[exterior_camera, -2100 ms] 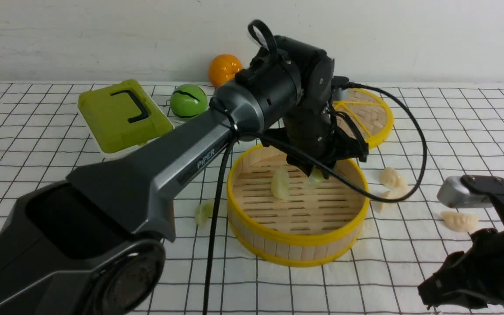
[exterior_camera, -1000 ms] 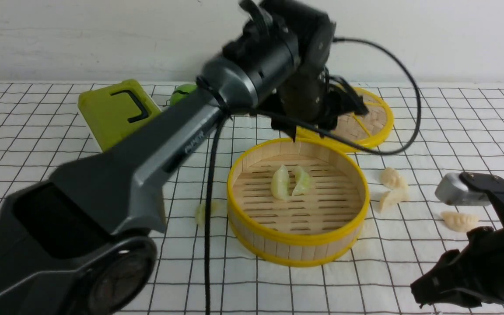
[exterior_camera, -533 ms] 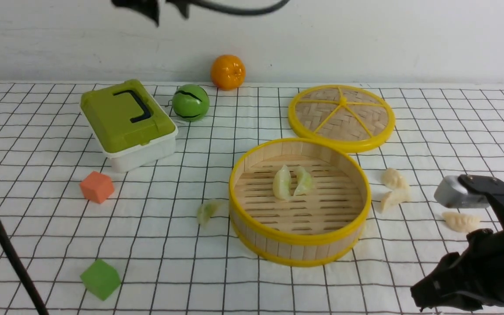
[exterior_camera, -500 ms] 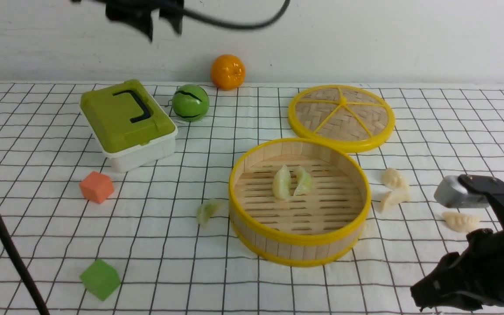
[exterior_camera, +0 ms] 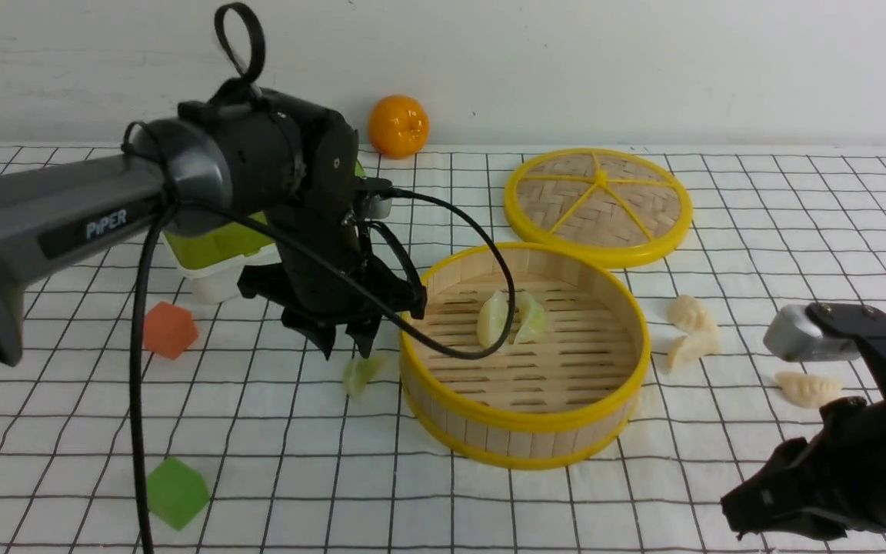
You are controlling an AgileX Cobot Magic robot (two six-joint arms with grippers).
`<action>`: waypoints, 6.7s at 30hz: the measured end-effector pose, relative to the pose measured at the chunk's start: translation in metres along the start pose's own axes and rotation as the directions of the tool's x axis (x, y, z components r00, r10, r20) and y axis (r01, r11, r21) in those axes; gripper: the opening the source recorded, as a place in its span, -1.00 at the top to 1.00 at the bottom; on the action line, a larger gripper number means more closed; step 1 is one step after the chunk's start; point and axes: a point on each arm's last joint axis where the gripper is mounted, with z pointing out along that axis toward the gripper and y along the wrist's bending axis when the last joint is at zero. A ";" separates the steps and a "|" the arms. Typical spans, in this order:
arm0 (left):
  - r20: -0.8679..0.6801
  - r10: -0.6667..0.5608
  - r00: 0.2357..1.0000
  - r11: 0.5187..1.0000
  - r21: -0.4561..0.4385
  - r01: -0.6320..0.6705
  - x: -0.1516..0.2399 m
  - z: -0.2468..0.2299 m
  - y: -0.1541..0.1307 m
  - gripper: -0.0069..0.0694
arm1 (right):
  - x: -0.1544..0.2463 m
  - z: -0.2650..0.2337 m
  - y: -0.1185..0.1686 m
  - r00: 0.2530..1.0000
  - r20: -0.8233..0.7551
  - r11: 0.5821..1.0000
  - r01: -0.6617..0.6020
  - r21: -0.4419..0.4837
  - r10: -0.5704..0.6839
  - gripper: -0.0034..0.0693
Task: Put the dumplings into the steamer on the table with the white tablecloth.
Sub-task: 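Reach for and grasp a dumpling on the table with the left gripper, then place the dumpling into the bamboo steamer basket with the left gripper, then reach for and grasp a dumpling lying on the table beside the steamer, then place the dumpling in the bamboo steamer basket with the right gripper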
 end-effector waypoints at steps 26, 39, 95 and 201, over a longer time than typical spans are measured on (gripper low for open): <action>-0.014 0.070 0.997 0.994 -0.079 -0.071 -0.005 0.001 0.006 0.34 | -0.001 0.000 0.001 1.000 0.009 1.000 -0.006 -0.009 0.006 0.53; 0.330 0.044 0.943 0.940 0.305 -0.151 -0.031 -0.117 -0.122 0.34 | -0.003 0.000 0.002 0.999 0.028 0.999 -0.029 -0.025 0.030 0.52; 0.660 0.124 0.741 0.983 0.021 -0.183 0.077 -0.374 -0.011 0.85 | -0.014 -0.010 0.002 0.999 -0.016 0.998 0.047 0.035 -0.047 0.25; 0.754 -0.003 0.657 0.995 0.066 -0.071 0.318 -0.169 0.108 0.85 | -0.174 0.129 0.082 0.988 -0.035 0.983 -0.144 0.115 0.149 -0.67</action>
